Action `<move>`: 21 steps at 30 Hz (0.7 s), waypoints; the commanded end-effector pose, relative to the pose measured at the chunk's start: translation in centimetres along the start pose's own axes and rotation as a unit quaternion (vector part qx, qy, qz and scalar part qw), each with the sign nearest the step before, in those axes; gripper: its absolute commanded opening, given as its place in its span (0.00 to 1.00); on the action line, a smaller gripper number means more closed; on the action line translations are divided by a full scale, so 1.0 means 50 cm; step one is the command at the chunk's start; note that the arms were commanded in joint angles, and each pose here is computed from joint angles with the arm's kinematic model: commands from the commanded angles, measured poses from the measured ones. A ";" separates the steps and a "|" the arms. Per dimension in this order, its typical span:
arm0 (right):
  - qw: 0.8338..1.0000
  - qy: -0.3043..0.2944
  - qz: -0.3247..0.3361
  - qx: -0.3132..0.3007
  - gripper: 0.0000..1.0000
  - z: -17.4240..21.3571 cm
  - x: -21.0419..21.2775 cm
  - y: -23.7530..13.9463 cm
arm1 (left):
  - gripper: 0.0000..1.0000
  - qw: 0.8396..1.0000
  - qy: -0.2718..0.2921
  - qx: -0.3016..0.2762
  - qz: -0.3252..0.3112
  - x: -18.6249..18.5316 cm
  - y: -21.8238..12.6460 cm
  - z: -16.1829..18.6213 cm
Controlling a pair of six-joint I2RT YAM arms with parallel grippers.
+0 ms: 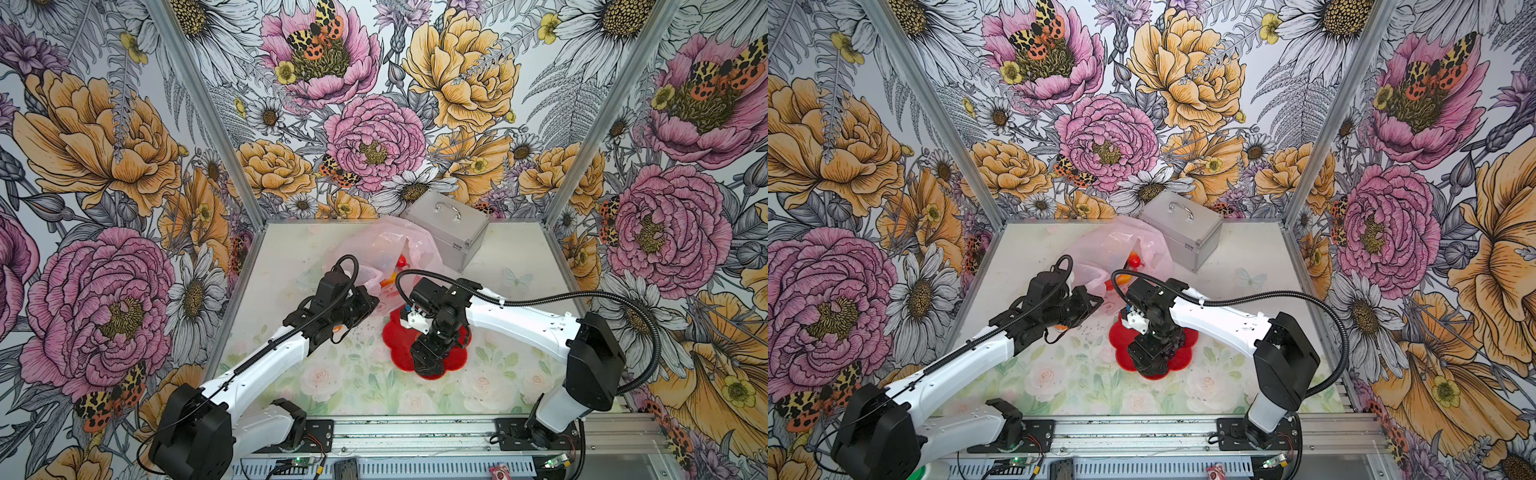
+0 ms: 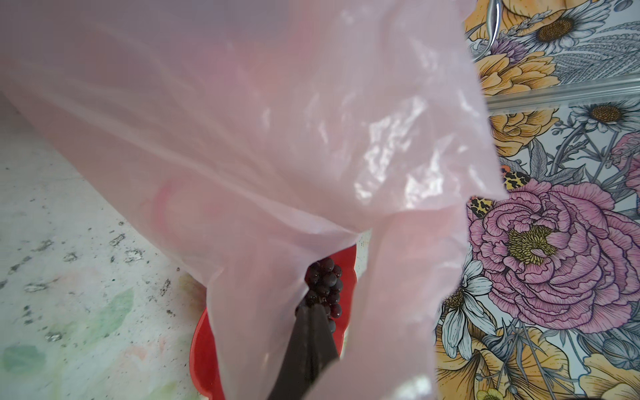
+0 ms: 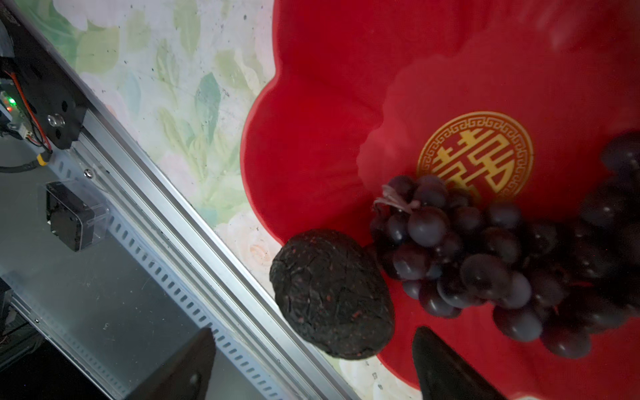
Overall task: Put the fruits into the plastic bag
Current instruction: 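Withdraw the right gripper from the bag and move it over the plate, then lower the right gripper onto the dark avocado on the plate and grasp it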
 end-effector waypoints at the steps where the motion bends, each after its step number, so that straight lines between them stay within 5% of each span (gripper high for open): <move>1: 1.000 -0.016 0.012 0.010 0.91 0.002 -0.002 0.014 | 0.00 1.000 -0.004 -0.010 -0.008 0.010 -0.007 0.001; 21: 0.994 -0.034 0.099 0.045 0.85 -0.005 -0.027 0.076 | 0.00 1.000 -0.008 -0.012 -0.015 0.014 -0.005 0.002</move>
Point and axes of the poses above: each gripper's point midway between its finger pads, its own y axis out along the fingers, its own x axis along the line the jaws close on, z = x × y, the point moved 5 cm from there along -y, back along the fingers, and after that the axes turned 11 degrees about y, right-handed, at the moved point
